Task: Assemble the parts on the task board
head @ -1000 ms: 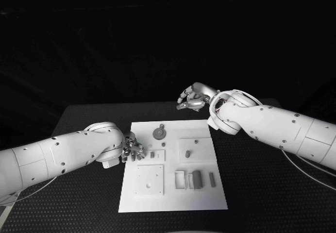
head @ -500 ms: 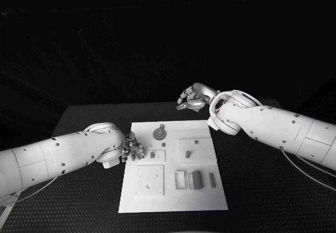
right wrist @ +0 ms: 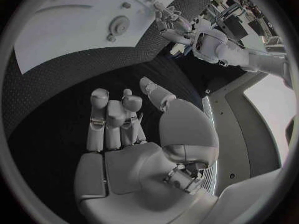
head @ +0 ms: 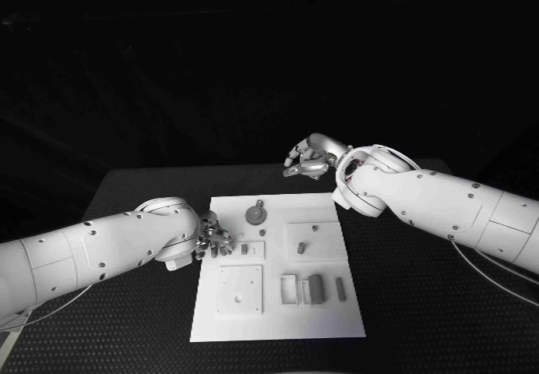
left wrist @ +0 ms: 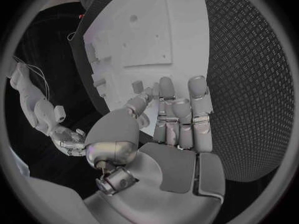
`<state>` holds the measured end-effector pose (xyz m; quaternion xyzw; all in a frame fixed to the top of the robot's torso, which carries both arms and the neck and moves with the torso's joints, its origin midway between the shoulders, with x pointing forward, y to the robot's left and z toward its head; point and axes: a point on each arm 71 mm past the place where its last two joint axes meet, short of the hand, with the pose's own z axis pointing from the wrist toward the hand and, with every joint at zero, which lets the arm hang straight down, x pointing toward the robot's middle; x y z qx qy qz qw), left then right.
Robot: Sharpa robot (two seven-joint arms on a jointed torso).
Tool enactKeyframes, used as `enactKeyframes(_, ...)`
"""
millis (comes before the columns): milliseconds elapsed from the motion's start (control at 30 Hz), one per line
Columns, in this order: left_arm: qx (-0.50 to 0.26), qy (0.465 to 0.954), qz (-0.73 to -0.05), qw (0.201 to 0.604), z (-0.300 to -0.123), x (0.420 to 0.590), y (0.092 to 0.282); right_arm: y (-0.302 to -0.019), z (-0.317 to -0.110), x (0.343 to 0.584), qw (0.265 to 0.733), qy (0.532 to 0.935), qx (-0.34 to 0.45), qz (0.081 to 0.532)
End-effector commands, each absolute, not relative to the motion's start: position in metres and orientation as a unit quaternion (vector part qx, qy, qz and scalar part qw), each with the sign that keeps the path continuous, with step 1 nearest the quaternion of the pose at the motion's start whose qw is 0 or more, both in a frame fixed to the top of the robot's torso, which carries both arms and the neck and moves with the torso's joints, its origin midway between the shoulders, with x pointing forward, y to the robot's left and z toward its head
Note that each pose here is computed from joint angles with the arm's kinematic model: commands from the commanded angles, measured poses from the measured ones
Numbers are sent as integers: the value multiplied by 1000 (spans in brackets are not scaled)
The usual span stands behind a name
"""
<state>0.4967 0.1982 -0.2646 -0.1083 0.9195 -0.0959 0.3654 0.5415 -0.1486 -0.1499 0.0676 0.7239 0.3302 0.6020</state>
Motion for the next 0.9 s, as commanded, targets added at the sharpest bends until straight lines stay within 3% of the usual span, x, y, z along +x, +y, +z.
enactKeyframes(33,-100,922,-96,362,-265,496,196,-148,-150,541,599,726,64,331)
enactKeyframes(900,-101,923,-91,360,-266,496,197,-149,-150,541,599,726,65,331)
